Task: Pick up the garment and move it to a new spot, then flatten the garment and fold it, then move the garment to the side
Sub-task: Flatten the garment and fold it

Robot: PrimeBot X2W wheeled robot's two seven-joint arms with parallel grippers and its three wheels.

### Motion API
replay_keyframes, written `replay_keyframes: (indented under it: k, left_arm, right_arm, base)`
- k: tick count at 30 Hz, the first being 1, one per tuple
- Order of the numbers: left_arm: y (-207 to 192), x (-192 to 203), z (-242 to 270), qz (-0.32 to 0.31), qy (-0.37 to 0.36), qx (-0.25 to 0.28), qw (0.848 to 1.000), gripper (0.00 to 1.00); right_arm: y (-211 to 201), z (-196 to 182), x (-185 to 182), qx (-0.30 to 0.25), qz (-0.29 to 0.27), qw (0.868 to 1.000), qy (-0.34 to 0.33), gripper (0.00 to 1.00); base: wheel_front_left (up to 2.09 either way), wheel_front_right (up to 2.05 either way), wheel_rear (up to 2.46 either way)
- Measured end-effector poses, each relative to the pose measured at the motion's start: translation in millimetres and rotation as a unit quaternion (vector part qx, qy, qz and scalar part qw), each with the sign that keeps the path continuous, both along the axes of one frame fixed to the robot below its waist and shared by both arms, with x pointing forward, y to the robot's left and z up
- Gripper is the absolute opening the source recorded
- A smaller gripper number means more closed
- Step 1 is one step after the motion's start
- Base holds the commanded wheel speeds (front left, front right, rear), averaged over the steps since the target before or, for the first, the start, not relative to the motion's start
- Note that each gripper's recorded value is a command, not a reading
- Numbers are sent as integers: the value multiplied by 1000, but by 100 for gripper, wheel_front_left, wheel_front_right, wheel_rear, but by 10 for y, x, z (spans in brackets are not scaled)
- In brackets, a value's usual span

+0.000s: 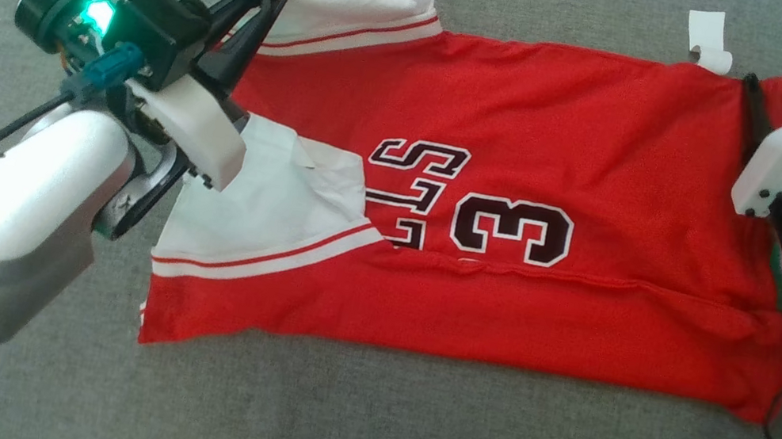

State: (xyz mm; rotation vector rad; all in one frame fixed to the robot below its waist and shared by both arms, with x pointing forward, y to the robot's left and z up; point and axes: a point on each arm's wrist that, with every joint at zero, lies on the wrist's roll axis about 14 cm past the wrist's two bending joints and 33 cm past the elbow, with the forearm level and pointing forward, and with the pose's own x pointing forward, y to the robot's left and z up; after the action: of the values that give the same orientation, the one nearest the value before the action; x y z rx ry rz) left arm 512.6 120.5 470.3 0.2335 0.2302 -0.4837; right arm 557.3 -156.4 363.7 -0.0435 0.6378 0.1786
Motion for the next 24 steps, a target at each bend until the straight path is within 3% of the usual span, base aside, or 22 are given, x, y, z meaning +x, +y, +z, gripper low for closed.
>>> replay_keyframes:
  k: [2,4,9,15,24]
  left_arm:
    - [-4,10,-19,1,1,0,1000,0]
    - [-14,22,-20,0,2,1,1000,0]
    - [4,75,0,4,-1,7,1000,0]
    - [107,164,86,21,-17,13,1000,0]
    - [285,597,471,51,-82,20,995,0]
  right_arm:
    - [-4,-17,18,-8,7,1000,7,100]
    - [-8,-22,20,-17,16,1000,13,0]
    - [4,48,21,-8,19,1000,-1,0]
    - [-45,321,85,22,6,998,-62,0]
    - [53,929,371,89,2,981,-173,0]
  base:
    - [0,0,0]
    - [0,0,0]
    - [0,0,0]
    - [0,0,0]
    - [0,0,0]
